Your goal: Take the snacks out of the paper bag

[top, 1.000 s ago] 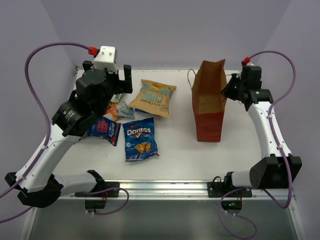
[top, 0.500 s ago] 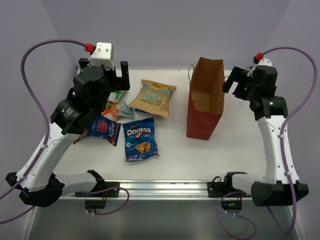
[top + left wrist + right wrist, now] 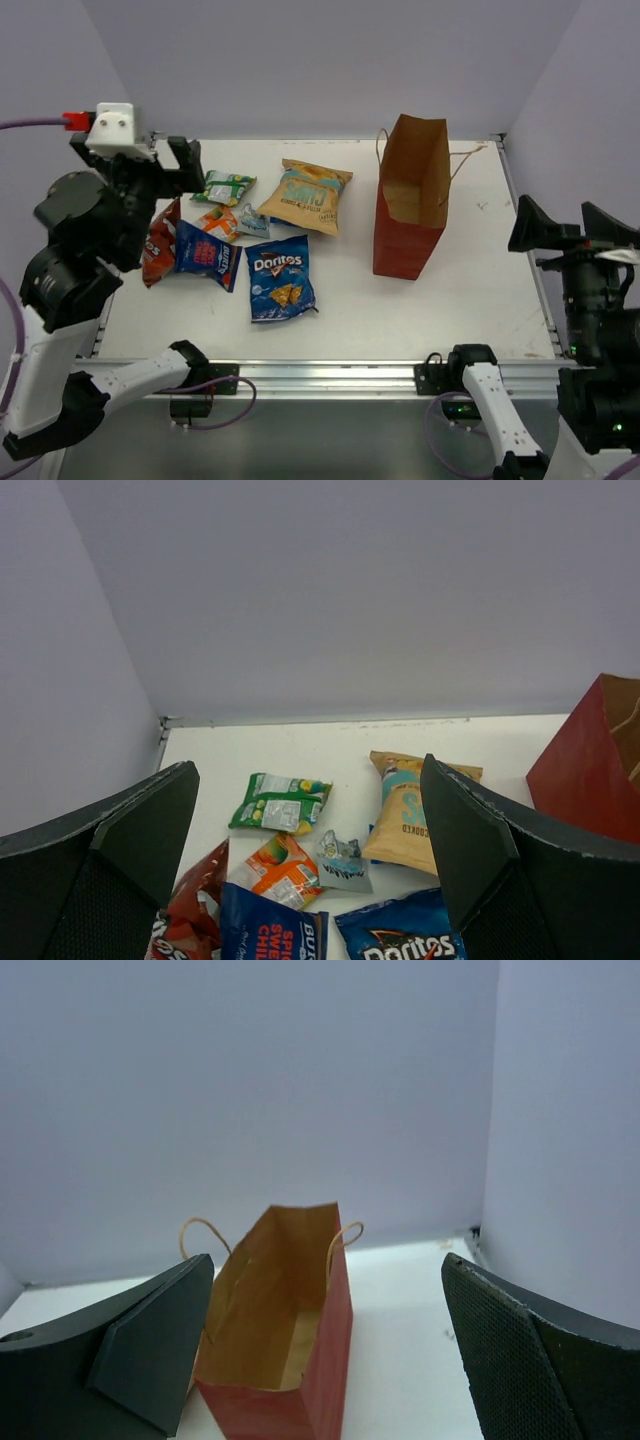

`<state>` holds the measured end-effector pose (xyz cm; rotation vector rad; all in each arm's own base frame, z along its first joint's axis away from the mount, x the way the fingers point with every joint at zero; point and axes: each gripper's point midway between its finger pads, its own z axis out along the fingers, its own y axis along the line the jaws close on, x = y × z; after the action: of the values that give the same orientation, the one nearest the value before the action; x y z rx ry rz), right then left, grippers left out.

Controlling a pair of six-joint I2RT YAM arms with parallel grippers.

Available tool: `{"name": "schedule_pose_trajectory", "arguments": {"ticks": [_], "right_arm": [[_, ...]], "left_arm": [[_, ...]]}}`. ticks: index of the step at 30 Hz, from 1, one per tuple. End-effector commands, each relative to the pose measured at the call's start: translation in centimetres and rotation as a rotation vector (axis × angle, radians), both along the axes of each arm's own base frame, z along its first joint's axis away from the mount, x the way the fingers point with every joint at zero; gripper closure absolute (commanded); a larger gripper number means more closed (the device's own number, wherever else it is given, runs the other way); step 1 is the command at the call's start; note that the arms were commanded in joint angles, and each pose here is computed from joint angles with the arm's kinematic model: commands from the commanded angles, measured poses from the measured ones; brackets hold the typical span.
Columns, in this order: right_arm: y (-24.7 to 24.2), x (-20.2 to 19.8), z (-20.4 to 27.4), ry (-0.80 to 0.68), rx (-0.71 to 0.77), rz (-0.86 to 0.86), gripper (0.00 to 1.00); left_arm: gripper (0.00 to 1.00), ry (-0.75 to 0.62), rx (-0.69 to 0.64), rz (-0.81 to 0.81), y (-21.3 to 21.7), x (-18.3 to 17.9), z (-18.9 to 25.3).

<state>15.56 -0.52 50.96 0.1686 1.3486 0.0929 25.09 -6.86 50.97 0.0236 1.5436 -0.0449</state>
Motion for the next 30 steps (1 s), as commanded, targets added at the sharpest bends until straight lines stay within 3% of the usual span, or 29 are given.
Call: {"name": "schedule_pose_trajectory", "arguments": {"ticks": [1,18,23,30], "right_arm": [[-0.6,-0.8,0.3,-0.047,-0.086,-0.034,0.01],[0.2,-5.4,-0.2,-0.232,-0.12,-0.001,0.01],[0.7,-5.2,0.3,-0.234,-0.131,0.032,0.01],[1.7,-4.2,0.7,-0.244,-0.122,0.093,0.01]], "left_arm": [[0.0,-0.071,0.035,0.03,3.3,-2.9,1.5],[0.0,-0.101,0.036,0.196,12.5,-11.0,-1.6],[0.0,-0.062,0.056,0.225,13.7,-12.0,-3.2],[0.0,-0.091,-0.025,0.255,15.2,-13.4,-3.6]]}}
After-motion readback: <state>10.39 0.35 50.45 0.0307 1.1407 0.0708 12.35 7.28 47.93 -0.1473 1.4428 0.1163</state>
